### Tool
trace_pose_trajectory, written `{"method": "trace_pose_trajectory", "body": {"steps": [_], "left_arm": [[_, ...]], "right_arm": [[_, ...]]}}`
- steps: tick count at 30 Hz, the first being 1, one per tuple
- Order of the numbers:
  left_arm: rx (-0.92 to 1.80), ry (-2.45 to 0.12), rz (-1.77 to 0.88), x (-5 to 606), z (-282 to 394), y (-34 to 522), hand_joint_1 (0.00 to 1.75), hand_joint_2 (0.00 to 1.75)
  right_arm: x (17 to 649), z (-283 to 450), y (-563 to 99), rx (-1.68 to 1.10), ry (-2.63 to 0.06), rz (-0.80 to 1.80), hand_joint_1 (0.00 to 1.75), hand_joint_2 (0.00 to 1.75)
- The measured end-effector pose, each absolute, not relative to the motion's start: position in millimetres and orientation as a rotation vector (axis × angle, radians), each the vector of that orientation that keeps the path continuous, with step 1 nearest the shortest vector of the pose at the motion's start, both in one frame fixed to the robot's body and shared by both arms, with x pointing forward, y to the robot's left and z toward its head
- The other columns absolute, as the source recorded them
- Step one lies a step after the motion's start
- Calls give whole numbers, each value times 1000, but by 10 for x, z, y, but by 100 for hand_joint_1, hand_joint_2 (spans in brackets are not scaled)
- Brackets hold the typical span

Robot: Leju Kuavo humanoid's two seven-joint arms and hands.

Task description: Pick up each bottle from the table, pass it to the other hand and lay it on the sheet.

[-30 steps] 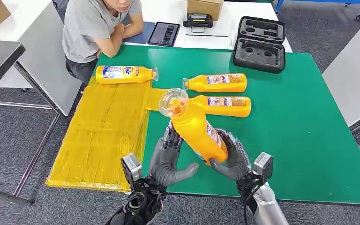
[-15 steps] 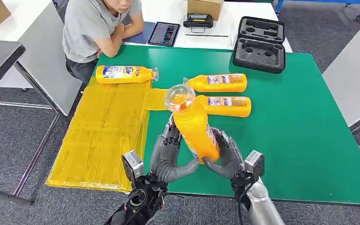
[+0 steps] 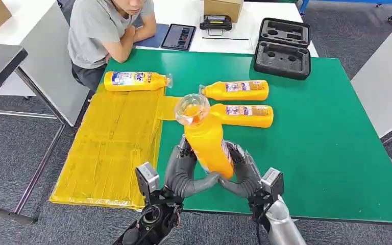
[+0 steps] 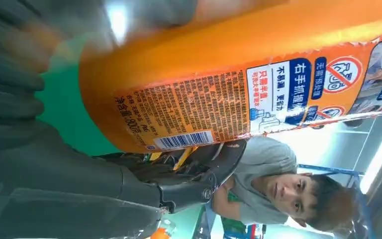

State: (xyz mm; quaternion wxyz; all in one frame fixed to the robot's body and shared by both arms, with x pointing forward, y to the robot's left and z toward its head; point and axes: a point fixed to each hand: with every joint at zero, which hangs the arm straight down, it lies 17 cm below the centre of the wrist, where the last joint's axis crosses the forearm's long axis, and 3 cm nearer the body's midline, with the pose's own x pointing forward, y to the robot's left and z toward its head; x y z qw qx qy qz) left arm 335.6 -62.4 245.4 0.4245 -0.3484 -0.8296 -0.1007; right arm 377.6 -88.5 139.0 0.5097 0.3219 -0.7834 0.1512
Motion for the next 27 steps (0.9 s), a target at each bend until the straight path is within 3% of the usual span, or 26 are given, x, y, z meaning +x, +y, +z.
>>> {"method": "trace_pose_trajectory", "body": {"steps": [27], "left_arm": [[-822,-2078,-248,3406,2400,-607,0,175]], "right_arm": [[3721,1461,-847,804,-1897,354,175,175]]}}
